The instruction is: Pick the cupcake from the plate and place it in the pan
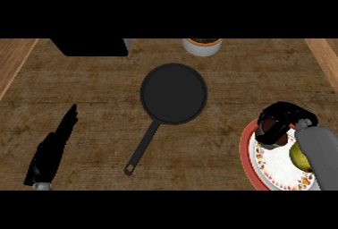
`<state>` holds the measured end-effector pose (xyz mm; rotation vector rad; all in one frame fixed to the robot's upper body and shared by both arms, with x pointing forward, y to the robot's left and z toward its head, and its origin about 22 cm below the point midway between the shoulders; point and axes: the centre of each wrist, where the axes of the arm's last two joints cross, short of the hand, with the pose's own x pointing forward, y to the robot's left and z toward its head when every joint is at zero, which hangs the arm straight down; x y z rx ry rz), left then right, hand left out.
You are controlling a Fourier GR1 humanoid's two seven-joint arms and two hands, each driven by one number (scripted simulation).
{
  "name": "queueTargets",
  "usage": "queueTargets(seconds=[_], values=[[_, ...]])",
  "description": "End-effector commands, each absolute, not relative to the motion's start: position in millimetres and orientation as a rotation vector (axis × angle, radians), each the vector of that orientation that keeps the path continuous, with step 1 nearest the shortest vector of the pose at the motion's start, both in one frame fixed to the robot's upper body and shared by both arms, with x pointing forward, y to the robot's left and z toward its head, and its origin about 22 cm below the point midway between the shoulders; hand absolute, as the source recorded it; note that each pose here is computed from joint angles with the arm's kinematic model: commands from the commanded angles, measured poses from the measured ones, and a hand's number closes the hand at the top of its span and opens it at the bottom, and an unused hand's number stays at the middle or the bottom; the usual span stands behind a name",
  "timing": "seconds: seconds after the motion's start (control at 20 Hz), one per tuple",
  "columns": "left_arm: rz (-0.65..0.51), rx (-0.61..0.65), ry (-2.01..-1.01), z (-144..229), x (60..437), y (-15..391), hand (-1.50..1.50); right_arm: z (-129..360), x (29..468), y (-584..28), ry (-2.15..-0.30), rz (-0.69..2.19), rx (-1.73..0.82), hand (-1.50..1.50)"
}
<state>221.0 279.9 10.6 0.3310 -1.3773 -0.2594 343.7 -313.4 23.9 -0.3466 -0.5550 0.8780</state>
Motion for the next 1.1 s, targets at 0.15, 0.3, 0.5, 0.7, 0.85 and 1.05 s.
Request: queueTargets(seconds=[0.15,0.3,0.5,0.7,0.85,1.05], values=[[-0.255,0.327,-1.375,8,210,289,0.0,8,301,-273,-0.556,0.79,-0.565,1.5],[-0.253,0.336,-1.375,10,215,285,0.0,-3,284,-247,-0.569,0.749,-0.725,1.5],[-0.249,0.342,-1.37,-3,221,283,0.0,13,269,-252,-0.673,0.764,-0.991,1.5],[-0.242,0.353,-1.383,7,217,286,0.0,69,274,-230,-0.973,0.727,-1.223,1.5],[-0.248,0.333,-1.382,15,228,291,0.0,92,275,-224,-1.201,0.704,-1.333,1.5],[-0.271,0.346,-1.38,14,222,284,0.0,112,277,-193,-1.287,0.721,-1.353,1.5]])
